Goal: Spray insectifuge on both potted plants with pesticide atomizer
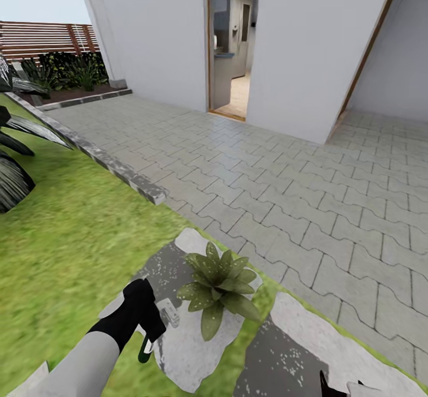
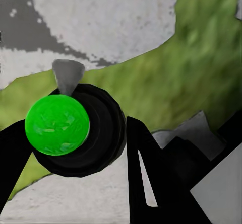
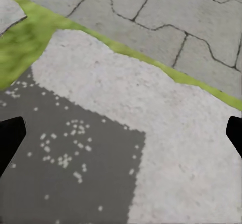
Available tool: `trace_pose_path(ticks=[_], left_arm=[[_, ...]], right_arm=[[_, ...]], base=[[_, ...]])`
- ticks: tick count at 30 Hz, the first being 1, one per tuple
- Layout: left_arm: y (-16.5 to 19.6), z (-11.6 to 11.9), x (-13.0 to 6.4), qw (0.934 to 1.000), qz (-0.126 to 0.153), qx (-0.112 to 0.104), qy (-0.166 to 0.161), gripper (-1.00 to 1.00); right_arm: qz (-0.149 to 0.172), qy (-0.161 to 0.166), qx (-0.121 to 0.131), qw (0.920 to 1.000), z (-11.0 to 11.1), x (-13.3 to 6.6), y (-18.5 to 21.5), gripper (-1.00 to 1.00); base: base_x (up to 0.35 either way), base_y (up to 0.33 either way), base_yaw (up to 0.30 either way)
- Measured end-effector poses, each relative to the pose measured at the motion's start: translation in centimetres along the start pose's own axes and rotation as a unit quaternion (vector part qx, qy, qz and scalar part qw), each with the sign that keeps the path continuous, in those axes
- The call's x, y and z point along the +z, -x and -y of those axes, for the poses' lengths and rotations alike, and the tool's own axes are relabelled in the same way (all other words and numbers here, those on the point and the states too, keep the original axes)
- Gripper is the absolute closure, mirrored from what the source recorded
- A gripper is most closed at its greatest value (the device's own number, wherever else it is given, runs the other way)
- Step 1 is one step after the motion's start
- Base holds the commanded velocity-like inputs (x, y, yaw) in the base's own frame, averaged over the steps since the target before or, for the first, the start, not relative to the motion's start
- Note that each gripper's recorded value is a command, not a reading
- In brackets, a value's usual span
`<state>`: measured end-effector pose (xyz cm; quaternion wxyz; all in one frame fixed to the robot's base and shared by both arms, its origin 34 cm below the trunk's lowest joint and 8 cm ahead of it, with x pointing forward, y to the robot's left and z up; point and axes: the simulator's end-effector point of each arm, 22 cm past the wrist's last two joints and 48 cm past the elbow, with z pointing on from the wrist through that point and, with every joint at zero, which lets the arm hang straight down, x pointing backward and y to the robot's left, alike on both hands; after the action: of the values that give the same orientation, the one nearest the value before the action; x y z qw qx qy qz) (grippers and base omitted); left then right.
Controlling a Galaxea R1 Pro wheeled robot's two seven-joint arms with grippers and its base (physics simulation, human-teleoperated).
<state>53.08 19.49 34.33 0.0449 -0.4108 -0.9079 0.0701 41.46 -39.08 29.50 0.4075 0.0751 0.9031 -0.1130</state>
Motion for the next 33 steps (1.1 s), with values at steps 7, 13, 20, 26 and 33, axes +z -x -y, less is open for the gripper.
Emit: trace_pose_path(ticks=[7, 13, 20, 26, 33], left_arm=[[-0.05, -0.09, -0.01, 1.0000, 0.000, 0.000, 0.001, 1.00], [0.02, -0.05, 0.01, 1.0000, 0.000, 0.001, 0.002, 1.00], [0.02, -0.06, 0.02, 1.0000, 0.000, 0.001, 0.002, 1.00], [0.01, -0.07, 0.03, 1.0000, 0.000, 0.001, 0.002, 1.00], [0.00, -0.07, 0.04, 1.0000, 0.000, 0.000, 0.002, 1.00]], right_arm=[[0.000, 0.000, 0.000, 1.0000, 0.01, -0.01, 0.02, -1.00], [0.000, 0.000, 0.000, 1.0000, 0.02, 0.00, 0.02, -1.00], [0.000, 0.000, 0.000, 1.0000, 0.03, 0.00, 0.02, -1.00], [0.000, 0.000, 0.000, 1.0000, 0.02, 0.01, 0.04, -1.00], [0.000, 0.000, 0.000, 1.0000, 0.01, 0.02, 0.02, -1.00]], base=[[0.084, -0.128, 0.263], [0.091, -0.098, 0.161], [0.005, -0.159, 0.008], [-0.021, -0.266, 0.163], [-0.119, -0.267, 0.275]])
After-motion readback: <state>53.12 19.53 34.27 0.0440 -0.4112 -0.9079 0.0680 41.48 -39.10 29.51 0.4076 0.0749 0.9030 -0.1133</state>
